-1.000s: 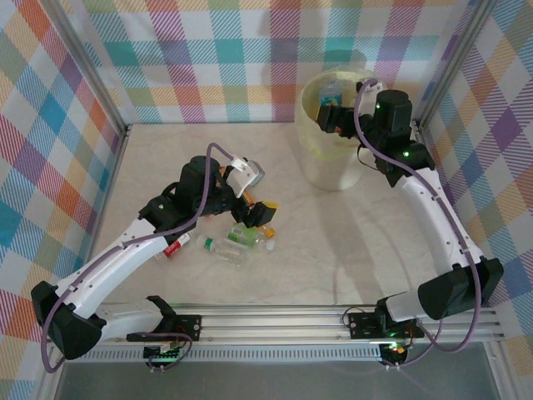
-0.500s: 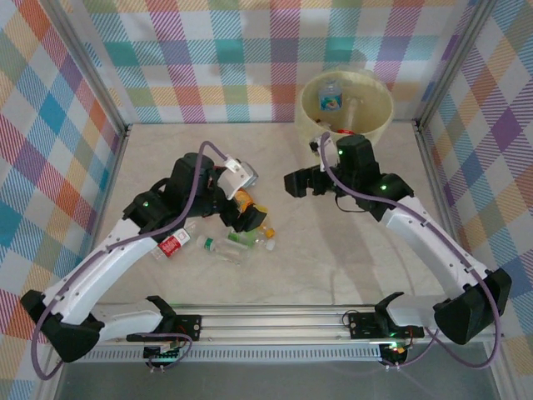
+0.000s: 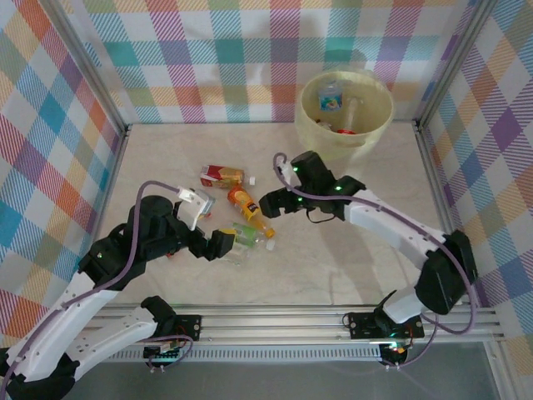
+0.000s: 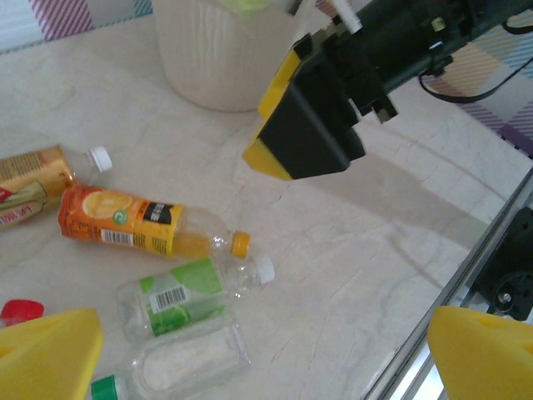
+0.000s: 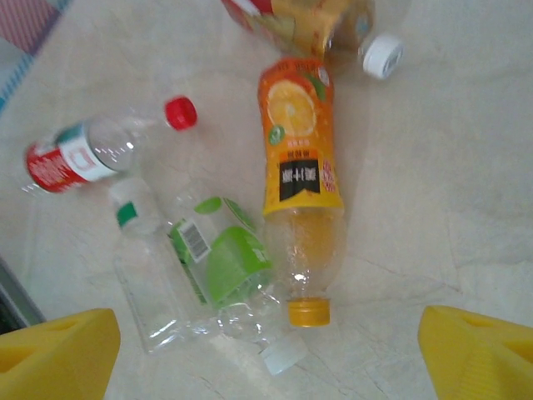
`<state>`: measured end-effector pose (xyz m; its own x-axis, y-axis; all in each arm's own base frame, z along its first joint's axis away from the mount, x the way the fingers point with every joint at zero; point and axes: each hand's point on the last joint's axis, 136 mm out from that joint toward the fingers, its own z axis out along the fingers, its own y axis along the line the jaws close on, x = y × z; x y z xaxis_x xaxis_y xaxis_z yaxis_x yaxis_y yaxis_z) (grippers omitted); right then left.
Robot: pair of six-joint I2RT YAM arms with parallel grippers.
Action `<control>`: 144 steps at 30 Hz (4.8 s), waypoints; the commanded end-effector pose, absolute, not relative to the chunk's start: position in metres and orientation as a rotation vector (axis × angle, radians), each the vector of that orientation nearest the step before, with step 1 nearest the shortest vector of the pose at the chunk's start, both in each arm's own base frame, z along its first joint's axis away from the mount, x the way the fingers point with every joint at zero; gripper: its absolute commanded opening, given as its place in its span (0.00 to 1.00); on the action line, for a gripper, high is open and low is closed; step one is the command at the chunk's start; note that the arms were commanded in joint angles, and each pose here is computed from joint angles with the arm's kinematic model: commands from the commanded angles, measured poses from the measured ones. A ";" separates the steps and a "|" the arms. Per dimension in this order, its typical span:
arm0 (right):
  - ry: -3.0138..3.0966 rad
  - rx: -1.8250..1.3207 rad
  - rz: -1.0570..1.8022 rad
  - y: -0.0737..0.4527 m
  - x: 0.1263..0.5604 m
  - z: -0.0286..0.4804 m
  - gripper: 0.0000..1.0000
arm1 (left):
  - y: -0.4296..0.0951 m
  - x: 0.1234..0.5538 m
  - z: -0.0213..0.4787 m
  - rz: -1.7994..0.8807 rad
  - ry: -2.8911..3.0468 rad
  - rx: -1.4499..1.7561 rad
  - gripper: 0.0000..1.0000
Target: Put the plastic bottles in the bin
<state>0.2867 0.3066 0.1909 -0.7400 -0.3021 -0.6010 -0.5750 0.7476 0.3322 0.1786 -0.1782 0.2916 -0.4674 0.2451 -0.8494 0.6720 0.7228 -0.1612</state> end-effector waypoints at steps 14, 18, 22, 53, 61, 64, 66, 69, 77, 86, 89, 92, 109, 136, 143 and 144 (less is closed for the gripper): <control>2.577 -0.731 0.449 0.360 0.321 0.104 0.79 | -0.177 0.178 0.272 -0.611 2.038 0.678 1.00; 2.589 -0.736 0.415 0.366 0.329 0.094 0.78 | -0.178 0.178 0.273 -0.616 2.034 0.679 1.00; 2.612 -0.769 0.385 0.372 0.333 0.081 0.78 | -0.177 0.178 0.272 -0.610 2.038 0.680 1.00; 2.644 -0.864 0.180 0.369 0.344 0.041 0.65 | -0.177 0.178 0.270 -0.606 2.048 0.682 1.00; 2.588 -0.849 0.217 0.364 0.341 0.070 0.61 | -0.185 0.177 0.286 -0.691 1.977 0.660 1.00; 2.568 -0.852 0.233 0.360 0.337 0.085 0.61 | -0.193 0.178 0.297 -0.746 1.924 0.650 1.00; 2.551 -0.850 0.244 0.357 0.334 0.096 0.61 | -0.197 0.180 0.301 -0.760 1.917 0.657 1.00; 2.522 -0.850 0.255 0.350 0.330 0.116 0.61 | -0.205 0.185 0.310 -0.769 1.904 0.673 1.00; 2.447 -0.833 0.282 0.324 0.325 0.180 0.61 | -0.233 0.207 0.349 -0.797 1.814 0.726 1.00; 2.365 -0.757 0.332 0.290 0.335 0.257 0.61 | -0.273 0.227 0.373 -0.849 1.713 0.856 1.00; 2.328 -0.719 0.355 0.280 0.344 0.283 0.60 | -0.287 0.231 0.374 -0.889 1.697 0.903 1.00; 2.280 -0.675 0.389 0.271 0.353 0.311 0.60 | -0.298 0.232 0.368 -0.928 1.692 0.947 1.00; 2.003 -0.249 0.426 0.197 0.438 0.425 0.59 | -0.316 0.239 0.333 -1.016 1.732 0.948 1.00; 2.013 0.073 0.197 0.105 0.552 0.389 0.59 | -0.307 0.243 0.324 -0.916 1.769 0.968 1.00; 2.081 0.136 0.174 0.084 0.556 0.360 0.59 | -0.308 0.244 0.322 -0.914 1.775 0.971 1.00; 2.093 0.135 0.181 0.083 0.555 0.357 0.59 | -0.308 0.244 0.322 -0.913 1.776 0.971 1.00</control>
